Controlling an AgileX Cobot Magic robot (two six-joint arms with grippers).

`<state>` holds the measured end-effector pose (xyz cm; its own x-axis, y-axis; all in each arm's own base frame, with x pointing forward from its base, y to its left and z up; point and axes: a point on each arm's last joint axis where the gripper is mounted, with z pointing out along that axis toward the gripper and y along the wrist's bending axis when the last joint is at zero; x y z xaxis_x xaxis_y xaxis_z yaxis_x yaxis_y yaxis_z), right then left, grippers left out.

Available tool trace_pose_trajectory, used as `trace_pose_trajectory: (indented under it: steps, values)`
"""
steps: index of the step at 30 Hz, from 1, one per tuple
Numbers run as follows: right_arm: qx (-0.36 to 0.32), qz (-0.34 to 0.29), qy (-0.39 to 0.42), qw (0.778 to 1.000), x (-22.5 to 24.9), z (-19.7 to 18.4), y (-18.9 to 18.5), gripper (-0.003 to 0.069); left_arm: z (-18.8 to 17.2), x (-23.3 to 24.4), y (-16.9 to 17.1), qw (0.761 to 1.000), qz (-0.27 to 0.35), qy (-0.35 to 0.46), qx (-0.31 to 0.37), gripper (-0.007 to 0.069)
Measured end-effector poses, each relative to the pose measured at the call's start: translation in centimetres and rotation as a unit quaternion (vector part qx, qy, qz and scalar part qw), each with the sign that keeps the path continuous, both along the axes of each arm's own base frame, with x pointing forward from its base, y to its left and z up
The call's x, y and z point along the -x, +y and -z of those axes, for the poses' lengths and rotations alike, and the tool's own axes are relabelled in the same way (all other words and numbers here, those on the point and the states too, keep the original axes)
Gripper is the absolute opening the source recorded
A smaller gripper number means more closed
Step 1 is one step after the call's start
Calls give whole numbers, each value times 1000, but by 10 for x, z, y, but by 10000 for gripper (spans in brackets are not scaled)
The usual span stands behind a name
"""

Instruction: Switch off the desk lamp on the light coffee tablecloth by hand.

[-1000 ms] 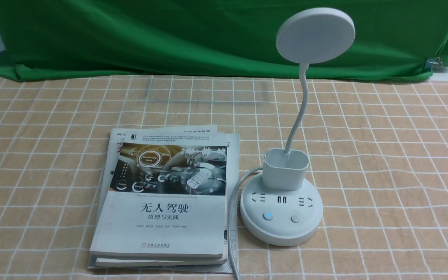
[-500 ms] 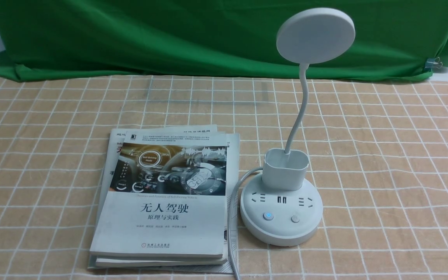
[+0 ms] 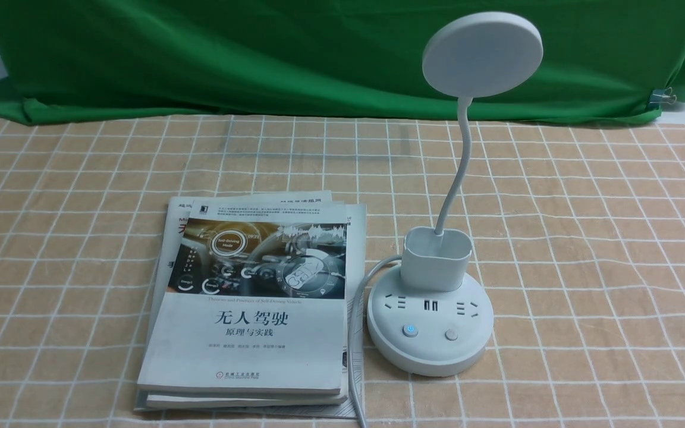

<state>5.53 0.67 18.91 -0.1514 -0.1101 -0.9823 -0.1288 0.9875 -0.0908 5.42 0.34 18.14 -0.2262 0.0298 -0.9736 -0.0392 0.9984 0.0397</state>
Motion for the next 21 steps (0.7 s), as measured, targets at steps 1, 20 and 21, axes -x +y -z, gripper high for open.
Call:
trace_pose_trajectory:
  steps: [1, 20, 21]
  values:
    - [0, 0, 0, 1000, 0, 0, 0, 125, 0, 0, 0, 1000, 0, 0, 0, 4]
    - [0, 0, 0, 1000, 0, 0, 0, 176, 0, 0, 0, 1000, 0, 0, 0, 4]
    - [0, 0, 0, 1000, 0, 0, 0, 179, 0, 0, 0, 1000, 0, 0, 0, 4]
